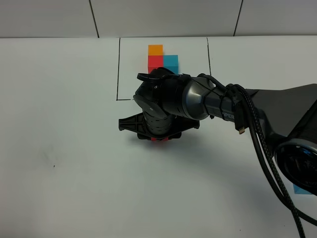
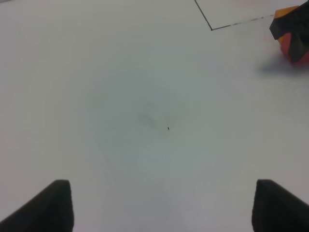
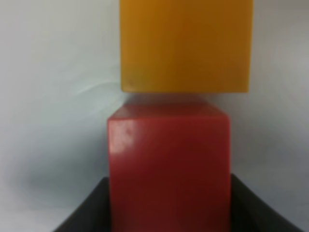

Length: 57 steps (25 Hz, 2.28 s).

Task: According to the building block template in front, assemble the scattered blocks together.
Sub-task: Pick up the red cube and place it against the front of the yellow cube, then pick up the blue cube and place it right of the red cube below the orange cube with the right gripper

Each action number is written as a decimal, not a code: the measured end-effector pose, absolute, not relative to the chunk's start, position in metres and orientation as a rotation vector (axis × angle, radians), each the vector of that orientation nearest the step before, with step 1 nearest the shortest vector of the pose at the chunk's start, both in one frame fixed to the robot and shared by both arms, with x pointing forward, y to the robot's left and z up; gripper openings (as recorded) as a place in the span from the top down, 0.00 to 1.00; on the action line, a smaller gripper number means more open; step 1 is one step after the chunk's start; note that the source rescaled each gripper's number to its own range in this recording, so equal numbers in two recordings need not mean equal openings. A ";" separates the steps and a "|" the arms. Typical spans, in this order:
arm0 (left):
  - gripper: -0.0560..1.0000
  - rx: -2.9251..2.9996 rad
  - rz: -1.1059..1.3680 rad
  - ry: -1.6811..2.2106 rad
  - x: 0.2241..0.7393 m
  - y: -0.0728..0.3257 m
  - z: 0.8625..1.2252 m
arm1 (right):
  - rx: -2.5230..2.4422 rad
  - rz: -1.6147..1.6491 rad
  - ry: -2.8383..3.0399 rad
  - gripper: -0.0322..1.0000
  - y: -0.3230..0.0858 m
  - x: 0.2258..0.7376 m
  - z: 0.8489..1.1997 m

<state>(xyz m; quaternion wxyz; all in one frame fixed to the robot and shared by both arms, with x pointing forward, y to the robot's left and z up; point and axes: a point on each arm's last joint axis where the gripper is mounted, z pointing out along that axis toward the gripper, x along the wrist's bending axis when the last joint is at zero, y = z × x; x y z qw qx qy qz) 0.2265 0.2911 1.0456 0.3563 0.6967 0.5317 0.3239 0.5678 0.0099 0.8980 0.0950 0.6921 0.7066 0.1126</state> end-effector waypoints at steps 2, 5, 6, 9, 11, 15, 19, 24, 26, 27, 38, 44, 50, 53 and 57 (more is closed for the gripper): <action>0.12 1.799 0.837 1.373 0.227 0.291 1.046 | 2.052 0.334 2.095 0.96 0.010 0.568 0.898; 0.12 1.798 0.835 1.375 0.227 0.291 1.046 | 2.047 0.332 2.096 0.96 0.010 0.568 0.898; 0.12 1.798 0.835 1.375 0.227 0.291 1.046 | 2.044 0.331 2.096 0.96 0.010 0.568 0.897; 0.12 1.798 0.835 1.375 0.227 0.291 1.046 | 2.043 0.331 2.095 0.96 0.010 0.568 0.897; 0.12 1.799 0.836 1.374 0.227 0.291 1.046 | 2.043 0.331 2.095 0.96 0.010 0.568 0.897; 0.12 1.799 0.836 1.374 0.227 0.291 1.046 | 2.044 0.335 2.091 0.96 0.010 0.569 0.897; 0.12 1.799 0.836 1.374 0.227 0.291 1.046 | 2.027 0.343 2.090 0.96 0.010 0.570 0.896; 0.12 1.799 0.836 1.374 0.227 0.291 1.046 | 2.022 0.346 2.091 0.96 0.010 0.570 0.897; 0.12 1.799 0.836 1.374 0.227 0.291 1.046 | 2.022 0.346 2.091 0.96 0.010 0.570 0.897; 0.12 1.799 0.836 1.374 0.227 0.291 1.046 | 2.022 0.346 2.090 0.96 0.010 0.570 0.897; 0.12 1.799 0.836 1.374 0.227 0.291 1.046 | 2.044 0.352 2.070 0.96 0.010 0.570 0.897; 0.12 1.799 0.836 1.374 0.227 0.291 1.046 | 2.044 0.353 2.070 0.96 0.010 0.570 0.897; 0.12 1.799 0.836 1.374 0.227 0.291 1.046 | 2.041 0.349 2.078 0.81 0.008 0.571 0.897; 0.12 1.799 0.836 1.374 0.227 0.291 1.046 | 2.035 0.361 2.079 0.64 0.007 0.572 0.902; 0.12 1.799 0.836 1.374 0.227 0.291 1.046 | 2.006 0.391 2.093 0.44 0.006 0.571 0.918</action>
